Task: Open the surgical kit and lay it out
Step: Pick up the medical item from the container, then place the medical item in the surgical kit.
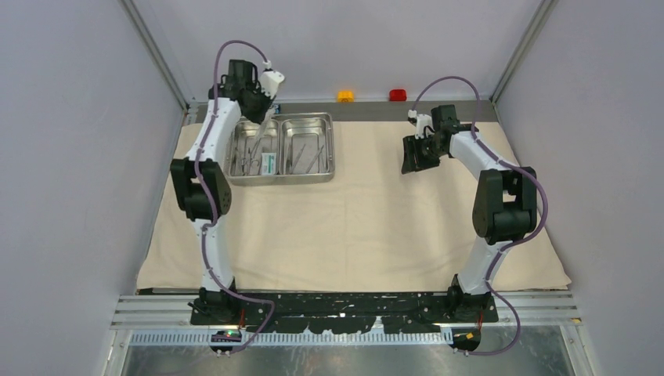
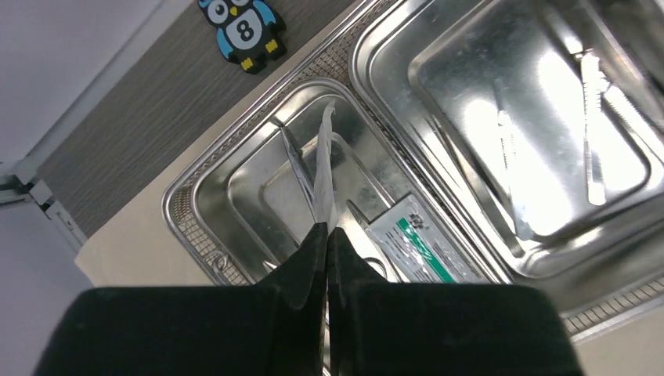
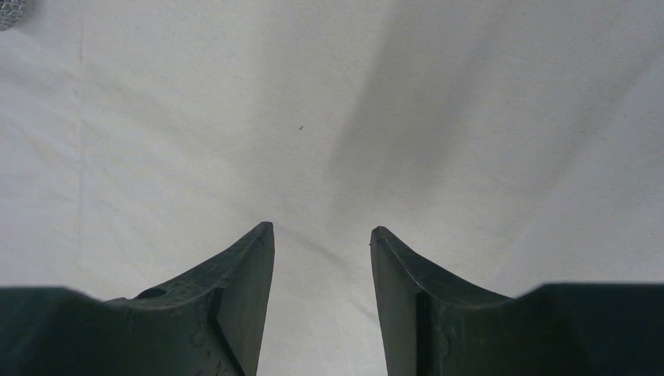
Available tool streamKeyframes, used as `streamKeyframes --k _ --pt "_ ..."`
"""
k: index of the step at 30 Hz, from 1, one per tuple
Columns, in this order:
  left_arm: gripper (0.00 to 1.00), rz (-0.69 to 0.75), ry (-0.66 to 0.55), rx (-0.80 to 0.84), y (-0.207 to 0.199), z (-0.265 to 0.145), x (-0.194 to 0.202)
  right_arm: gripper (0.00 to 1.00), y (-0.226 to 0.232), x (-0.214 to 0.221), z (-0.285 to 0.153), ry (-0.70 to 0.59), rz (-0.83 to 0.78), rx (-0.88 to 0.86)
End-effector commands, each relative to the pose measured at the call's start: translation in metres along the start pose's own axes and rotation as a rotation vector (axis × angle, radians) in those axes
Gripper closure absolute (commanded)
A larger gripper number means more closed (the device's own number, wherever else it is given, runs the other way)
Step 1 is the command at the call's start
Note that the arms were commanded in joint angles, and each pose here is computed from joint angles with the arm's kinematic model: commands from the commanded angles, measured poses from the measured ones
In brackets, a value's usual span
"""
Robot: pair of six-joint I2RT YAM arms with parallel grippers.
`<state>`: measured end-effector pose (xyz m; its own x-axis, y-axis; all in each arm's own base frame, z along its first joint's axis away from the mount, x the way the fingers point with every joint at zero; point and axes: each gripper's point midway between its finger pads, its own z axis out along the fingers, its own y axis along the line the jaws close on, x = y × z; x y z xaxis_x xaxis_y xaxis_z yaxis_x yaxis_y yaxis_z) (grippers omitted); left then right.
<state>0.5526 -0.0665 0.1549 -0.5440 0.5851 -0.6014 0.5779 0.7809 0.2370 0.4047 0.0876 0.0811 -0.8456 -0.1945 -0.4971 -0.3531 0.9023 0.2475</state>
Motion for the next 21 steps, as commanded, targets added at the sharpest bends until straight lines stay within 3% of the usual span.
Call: streamKeyframes --k 1,5,12,21 --pt "1.0 -0.068 -0.133 0.09 -0.031 -0.081 -0.038 0.47 0.007 -0.028 -0.024 -0.09 -0.026 -0.016" --pt "1.0 -0.156 -0.231 0.264 -0.09 -0.126 -0.06 0.46 0.003 -0.037 -0.04 -0.139 0.025 -0.027" --pt "1.0 -0.23 -0.309 0.689 -0.239 -0.164 -0.106 0.46 -0.042 -0.05 -0.11 -0.31 0.228 -0.02" --pt "1.0 -0.285 -0.229 1.191 -0.448 -0.179 -0.147 0.46 -0.071 -0.014 -0.17 -0.373 0.249 0.196"
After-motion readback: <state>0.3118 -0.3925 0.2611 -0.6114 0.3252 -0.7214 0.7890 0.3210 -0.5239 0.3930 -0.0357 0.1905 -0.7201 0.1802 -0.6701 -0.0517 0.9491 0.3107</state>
